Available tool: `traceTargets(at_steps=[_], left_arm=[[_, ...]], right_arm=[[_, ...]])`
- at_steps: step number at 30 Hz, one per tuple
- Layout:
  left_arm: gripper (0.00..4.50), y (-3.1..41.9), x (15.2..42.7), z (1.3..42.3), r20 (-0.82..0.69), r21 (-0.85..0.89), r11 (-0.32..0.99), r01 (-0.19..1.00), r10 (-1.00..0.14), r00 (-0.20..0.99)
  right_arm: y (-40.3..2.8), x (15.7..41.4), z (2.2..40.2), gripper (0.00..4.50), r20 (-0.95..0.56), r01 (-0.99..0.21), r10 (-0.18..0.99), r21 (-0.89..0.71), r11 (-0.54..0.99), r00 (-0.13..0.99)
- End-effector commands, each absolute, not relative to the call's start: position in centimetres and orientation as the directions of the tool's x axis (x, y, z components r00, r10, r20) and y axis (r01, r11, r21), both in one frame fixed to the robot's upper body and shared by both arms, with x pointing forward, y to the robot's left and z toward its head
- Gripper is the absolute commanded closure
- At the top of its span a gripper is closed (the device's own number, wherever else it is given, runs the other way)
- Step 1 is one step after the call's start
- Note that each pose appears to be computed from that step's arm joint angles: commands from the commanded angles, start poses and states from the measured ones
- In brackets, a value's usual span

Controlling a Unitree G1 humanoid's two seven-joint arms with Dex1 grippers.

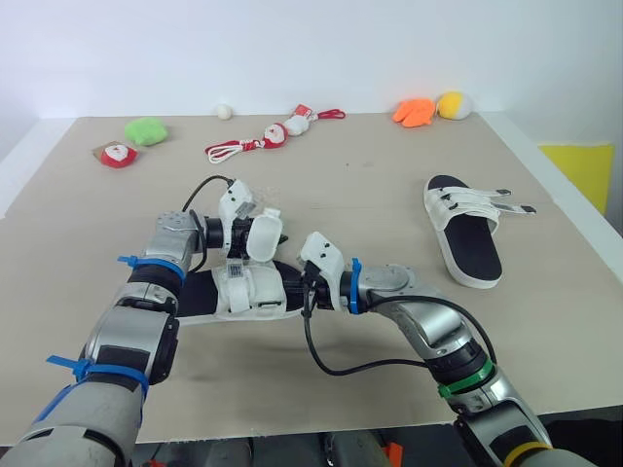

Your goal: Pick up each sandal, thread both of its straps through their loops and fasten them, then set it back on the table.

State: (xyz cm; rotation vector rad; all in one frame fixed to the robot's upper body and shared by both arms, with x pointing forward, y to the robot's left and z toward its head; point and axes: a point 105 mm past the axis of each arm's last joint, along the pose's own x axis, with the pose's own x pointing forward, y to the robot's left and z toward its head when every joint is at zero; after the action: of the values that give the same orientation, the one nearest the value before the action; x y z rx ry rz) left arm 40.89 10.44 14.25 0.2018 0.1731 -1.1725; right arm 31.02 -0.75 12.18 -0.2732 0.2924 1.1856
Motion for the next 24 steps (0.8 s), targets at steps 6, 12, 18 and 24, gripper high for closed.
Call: traceTargets(at_steps=[6, 12, 18, 24], left_arm=[[4.47, 10.7, 40.9, 16.1, -0.208, 0.168, 0.346, 0.923, -0.903, 0.377], [4.47, 10.7, 40.7, 21.0, -0.129, 0.665, 0.258, 0.701, -0.885, 0.448], [4.47, 9.3, 36.8, 25.5, -0.060, 0.993, -0.022, 0.112, -0.934, 0.352], [4.47, 8.5, 31.4, 24.5, -0.110, 0.958, -0.132, -0.255, -0.989, 0.100]], right_arm=[[-1.2, 31.3, 12.4, 4.50, -0.360, -0.923, 0.854, -0.066, 0.378, 0.376], [-1.1, 31.2, 12.3, 4.50, -0.365, -0.928, 0.856, -0.075, 0.366, 0.367], [-1.1, 31.1, 12.2, 4.50, -0.371, -0.931, 0.857, -0.074, 0.357, 0.358], [-1.1, 30.9, 12.1, 4.50, -0.374, -0.935, 0.859, -0.072, 0.348, 0.349]])
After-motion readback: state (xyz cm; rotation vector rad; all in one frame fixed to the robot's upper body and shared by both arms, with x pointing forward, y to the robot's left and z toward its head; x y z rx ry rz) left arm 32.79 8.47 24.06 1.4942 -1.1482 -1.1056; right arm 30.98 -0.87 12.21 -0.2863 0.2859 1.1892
